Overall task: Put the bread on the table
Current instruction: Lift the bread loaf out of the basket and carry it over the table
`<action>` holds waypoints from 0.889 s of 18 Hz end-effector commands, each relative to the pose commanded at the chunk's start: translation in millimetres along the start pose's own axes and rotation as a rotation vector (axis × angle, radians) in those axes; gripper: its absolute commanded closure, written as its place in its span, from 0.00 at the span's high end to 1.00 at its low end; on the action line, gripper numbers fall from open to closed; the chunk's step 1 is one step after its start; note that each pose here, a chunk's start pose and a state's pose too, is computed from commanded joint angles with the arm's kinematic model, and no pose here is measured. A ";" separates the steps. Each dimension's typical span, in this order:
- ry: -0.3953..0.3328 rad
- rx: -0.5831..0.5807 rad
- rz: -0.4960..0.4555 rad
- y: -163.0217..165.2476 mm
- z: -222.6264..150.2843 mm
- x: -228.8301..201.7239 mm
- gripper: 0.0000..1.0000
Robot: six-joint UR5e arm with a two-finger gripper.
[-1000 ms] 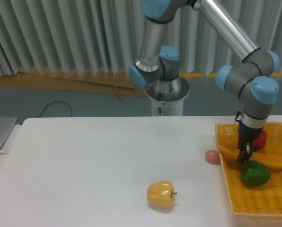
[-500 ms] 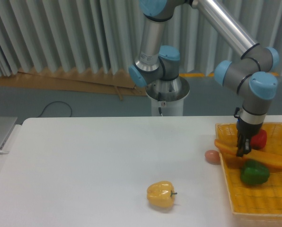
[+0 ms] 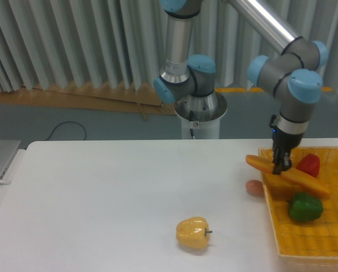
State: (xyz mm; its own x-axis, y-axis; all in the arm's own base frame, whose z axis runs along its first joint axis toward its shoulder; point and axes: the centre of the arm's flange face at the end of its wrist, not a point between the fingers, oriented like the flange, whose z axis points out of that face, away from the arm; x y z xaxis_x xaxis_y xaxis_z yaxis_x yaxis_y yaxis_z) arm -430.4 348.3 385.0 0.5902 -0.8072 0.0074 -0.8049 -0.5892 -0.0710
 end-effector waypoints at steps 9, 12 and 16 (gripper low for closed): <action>0.012 -0.004 -0.063 -92.4 -43.3 18.5 0.34; 0.011 -0.007 -0.094 -120.3 -55.1 23.6 0.34; 0.006 -0.012 -0.149 -178.3 -58.8 17.9 0.34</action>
State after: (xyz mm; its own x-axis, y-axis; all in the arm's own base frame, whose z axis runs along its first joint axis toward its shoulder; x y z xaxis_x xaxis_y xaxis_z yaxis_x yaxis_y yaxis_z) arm -280.0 436.8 456.5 0.7026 -0.7113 0.0227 -0.7094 -0.7025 -0.0567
